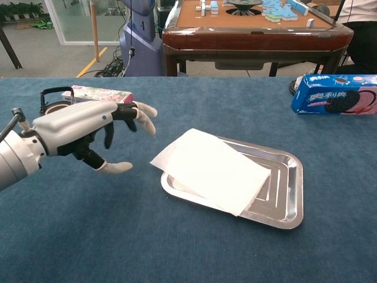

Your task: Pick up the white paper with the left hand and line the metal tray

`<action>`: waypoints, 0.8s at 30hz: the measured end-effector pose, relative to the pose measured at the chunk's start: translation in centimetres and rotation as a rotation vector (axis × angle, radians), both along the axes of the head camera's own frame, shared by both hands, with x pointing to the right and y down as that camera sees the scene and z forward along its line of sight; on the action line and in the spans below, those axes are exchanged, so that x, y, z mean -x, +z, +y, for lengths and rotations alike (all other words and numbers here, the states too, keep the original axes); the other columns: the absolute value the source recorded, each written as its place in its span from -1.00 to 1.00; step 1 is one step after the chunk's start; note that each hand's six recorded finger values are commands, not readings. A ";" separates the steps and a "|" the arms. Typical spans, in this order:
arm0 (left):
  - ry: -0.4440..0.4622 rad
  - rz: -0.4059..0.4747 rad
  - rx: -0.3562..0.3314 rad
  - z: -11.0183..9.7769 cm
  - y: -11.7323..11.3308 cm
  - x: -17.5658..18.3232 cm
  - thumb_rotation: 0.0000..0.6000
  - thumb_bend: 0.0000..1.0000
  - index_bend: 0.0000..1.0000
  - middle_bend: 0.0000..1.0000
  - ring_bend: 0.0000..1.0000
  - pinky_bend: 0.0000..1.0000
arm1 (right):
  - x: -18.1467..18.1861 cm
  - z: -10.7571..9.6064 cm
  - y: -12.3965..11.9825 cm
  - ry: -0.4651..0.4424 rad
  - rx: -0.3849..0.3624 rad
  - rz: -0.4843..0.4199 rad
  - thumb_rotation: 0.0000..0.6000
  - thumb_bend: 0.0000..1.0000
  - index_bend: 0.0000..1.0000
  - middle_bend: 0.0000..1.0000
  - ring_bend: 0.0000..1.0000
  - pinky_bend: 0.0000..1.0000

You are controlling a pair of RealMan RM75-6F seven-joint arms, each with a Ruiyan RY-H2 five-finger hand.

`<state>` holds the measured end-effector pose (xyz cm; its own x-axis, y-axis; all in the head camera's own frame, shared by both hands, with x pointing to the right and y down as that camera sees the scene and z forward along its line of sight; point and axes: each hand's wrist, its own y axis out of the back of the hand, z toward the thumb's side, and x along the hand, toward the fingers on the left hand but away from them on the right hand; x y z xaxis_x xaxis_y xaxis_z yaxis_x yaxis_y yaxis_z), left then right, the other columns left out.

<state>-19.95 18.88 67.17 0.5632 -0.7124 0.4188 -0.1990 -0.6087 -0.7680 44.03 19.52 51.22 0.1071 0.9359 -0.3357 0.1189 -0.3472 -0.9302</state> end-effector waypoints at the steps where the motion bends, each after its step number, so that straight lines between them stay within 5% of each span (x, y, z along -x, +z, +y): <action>1: 0.013 -0.011 -0.004 -0.1 -0.1 0.1 1.00 -0.46 -0.56 0.21 0.39 0.84 | 0.0 0.0 0.0 0.000 0.001 0.001 1.00 -0.59 -0.11 -0.36 -0.52 -0.39; 4: 0.053 -0.029 -0.002 -0.4 -0.4 0.1 1.00 -0.30 -0.61 0.73 0.75 1.00 | -0.1 0.0 0.2 0.003 0.005 0.004 1.00 -0.59 -0.11 -0.36 -0.52 -0.39; 7: 0.107 -0.040 0.017 -0.5 -0.8 -0.2 1.00 -0.16 -0.64 0.94 0.89 1.00 | -0.2 0.0 0.3 0.005 0.010 0.010 1.00 -0.59 -0.11 -0.36 -0.52 -0.39; 12: 0.230 -0.061 -0.016 -0.6 -1.5 -1.5 1.00 -0.13 -0.68 1.00 0.94 1.00 | -0.3 -0.1 0.6 0.007 0.022 0.021 1.00 -0.59 -0.11 -0.36 -0.52 -0.39; 24: 0.506 -0.170 -0.222 -0.6 -0.8 -4.8 1.00 -0.04 -0.69 1.00 0.96 1.00 | -0.7 -0.1 0.4 0.019 0.025 0.031 1.00 -0.59 -0.11 -0.36 -0.52 -0.39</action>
<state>-15.16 18.31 66.37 0.7944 -0.4528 0.4048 0.2128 -0.4168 -0.8837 44.75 19.38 51.67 0.0788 0.9287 -0.3623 0.0972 -0.3688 -0.9244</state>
